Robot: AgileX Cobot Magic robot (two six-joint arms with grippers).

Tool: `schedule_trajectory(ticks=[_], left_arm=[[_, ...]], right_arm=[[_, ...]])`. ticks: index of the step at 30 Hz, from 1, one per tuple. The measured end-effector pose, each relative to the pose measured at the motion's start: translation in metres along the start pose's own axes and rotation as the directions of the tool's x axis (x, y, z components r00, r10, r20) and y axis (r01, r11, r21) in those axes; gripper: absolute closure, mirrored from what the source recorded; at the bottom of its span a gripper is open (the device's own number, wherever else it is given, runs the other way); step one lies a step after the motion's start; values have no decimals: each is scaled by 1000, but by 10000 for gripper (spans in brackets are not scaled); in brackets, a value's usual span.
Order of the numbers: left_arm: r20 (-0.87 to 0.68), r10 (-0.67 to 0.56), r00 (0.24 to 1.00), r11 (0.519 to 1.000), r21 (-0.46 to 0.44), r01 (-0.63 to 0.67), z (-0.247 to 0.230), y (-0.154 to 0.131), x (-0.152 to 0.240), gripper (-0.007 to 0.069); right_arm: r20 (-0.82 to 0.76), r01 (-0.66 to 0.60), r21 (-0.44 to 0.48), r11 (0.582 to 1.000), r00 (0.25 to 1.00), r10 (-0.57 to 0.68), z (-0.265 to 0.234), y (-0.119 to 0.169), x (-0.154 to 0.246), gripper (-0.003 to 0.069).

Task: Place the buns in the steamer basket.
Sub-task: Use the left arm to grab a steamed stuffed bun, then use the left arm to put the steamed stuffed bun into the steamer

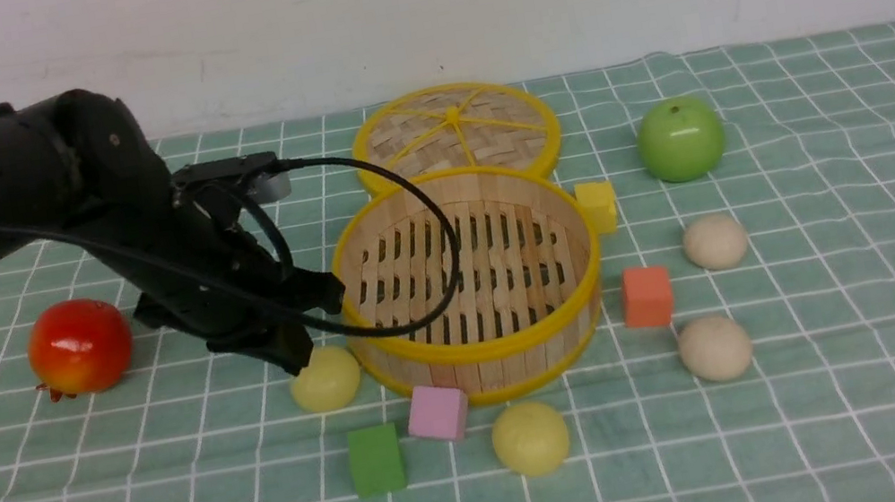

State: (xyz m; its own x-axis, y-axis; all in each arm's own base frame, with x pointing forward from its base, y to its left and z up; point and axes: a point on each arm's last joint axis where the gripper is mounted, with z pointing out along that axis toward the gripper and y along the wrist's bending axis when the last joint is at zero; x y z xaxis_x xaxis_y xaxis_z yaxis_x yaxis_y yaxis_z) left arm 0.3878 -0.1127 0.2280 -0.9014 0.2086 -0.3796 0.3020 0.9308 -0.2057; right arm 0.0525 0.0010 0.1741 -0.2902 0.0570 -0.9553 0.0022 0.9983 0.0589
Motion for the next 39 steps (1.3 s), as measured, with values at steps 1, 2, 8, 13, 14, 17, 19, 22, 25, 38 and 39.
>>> schedule_trajectory(ticks=[1, 2, 8, 13, 14, 17, 19, 22, 25, 38, 39], left_arm=[[1, 3, 1000, 1000, 1, -3, 0, 0, 0, 568], [6, 18, 1000, 1000, 5, -18, 3, 0, -1, 516], [31, 71, 997, 997, 0, -71, 22, 5, -5, 390], [25, 88, 996, 996, -7, -87, 35, 8, -5, 372], [29, 89, 996, 996, -10, -88, 39, 10, -5, 375], [36, 87, 996, 996, -16, -86, 44, 11, -5, 384], [34, 85, 996, 996, -17, -84, 49, 12, -5, 389], [26, 79, 997, 997, -15, -79, 51, 13, -5, 414], [8, 62, 998, 998, -9, -62, 50, 12, -3, 543], [273, 211, 938, 970, 63, -237, -48, -64, -16, 638], [295, 219, 930, 967, 60, -247, -45, -68, -17, 638]], right_arm=[[0, 0, 0, 1000, 1000, 0, 0, 0, 0, 419], [0, 0, 0, 1000, 1000, 0, 0, 0, 0, 419], [0, 0, 0, 1000, 1000, 0, 0, 0, 0, 419], [0, 0, 0, 1000, 1000, 0, 0, 0, 0, 419], [0, 0, 0, 1000, 1000, 0, 0, 0, 0, 419], [0, 0, 0, 1000, 1000, 0, 0, 0, 0, 419], [0, 0, 0, 1000, 1000, 0, 0, 0, 0, 419], [0, 0, 0, 1000, 1000, 0, 0, 0, 0, 419], [0, 0, 0, 1000, 1000, 0, 0, 0, 0, 419], [0, 0, 0, 1000, 1000, 0, 0, 0, 0, 419], [0, 0, 0, 1000, 1000, 0, 0, 0, 0, 419]])
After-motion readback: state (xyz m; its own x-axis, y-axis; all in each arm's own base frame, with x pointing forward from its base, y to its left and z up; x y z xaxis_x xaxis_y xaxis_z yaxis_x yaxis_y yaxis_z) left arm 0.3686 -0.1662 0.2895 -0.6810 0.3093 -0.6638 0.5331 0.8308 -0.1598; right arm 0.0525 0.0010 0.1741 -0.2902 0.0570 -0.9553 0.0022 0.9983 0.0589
